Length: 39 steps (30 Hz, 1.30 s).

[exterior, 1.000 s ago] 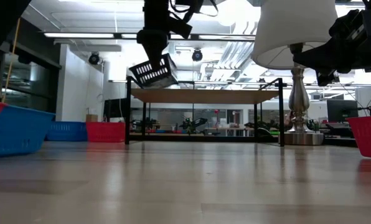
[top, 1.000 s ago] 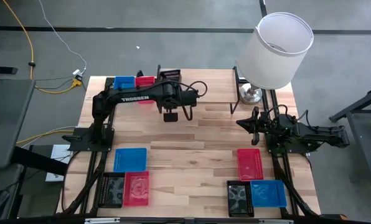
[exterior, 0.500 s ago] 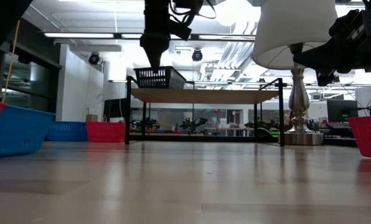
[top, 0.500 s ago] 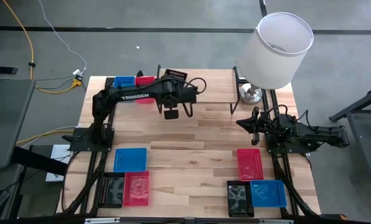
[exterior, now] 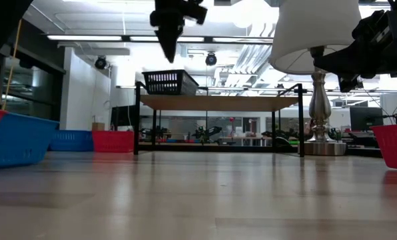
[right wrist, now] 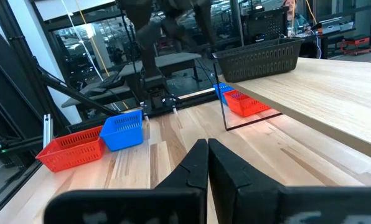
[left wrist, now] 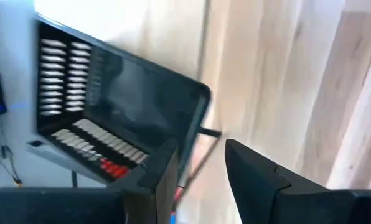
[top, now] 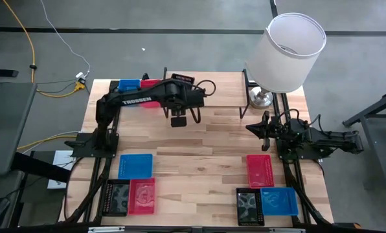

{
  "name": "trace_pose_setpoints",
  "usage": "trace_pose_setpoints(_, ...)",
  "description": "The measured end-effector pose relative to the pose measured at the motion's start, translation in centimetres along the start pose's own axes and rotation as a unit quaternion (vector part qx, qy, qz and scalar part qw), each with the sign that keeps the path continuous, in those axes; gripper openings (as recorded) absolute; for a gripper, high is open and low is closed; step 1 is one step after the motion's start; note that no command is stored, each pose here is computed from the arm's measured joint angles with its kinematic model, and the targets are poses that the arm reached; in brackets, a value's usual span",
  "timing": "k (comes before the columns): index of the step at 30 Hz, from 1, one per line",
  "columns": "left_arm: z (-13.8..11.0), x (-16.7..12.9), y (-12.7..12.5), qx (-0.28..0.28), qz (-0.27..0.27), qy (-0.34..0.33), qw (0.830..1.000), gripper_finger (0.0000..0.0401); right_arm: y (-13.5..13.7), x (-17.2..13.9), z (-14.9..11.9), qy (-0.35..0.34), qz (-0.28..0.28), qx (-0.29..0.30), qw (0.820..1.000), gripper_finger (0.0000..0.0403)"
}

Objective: Stack baskets on shelf by color
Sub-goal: Put the top left black bin on the shelf

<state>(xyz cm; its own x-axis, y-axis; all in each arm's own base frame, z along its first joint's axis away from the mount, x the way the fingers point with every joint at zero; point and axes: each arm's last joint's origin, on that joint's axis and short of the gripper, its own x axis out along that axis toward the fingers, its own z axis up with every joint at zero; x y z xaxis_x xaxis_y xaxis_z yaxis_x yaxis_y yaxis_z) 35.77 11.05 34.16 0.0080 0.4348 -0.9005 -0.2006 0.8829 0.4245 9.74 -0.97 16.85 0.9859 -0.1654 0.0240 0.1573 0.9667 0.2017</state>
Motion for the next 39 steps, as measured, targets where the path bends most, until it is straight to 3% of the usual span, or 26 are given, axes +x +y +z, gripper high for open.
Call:
trace_pose_setpoints(7,1.4,-1.6,1.0,0.017,0.020,-0.093,0.995,0.0120,0.0,0.0,0.0,0.000,0.000,0.000,1.000,0.0000)
trace_pose_setpoints(12,3.5,-0.9,2.6,0.026,0.030,-0.185,0.982,0.0047,0.0,0.0,0.0,0.000,0.000,0.000,1.000,0.0000)
trace_pose_setpoints(14,4.1,0.2,3.4,0.018,0.059,-0.187,0.980,0.0013,0.0,0.0,0.0,0.000,0.000,0.000,1.000,0.0000)
trace_pose_setpoints(17,4.4,1.8,5.1,-0.001,0.072,-0.178,0.981,0.0009,0.0,0.0,0.0,0.000,0.000,0.000,1.000,0.0000)
trace_pose_setpoints(26,3.3,5.2,9.6,-0.031,0.017,-0.165,0.986,0.0001,0.0,0.0,0.0,0.000,0.000,0.000,1.000,0.0000)
trace_pose_setpoints(39,3.4,6.1,9.6,0.020,-0.061,-0.190,0.980,0.0000,0.0,0.0,0.0,0.000,0.000,0.000,1.000,0.0000)
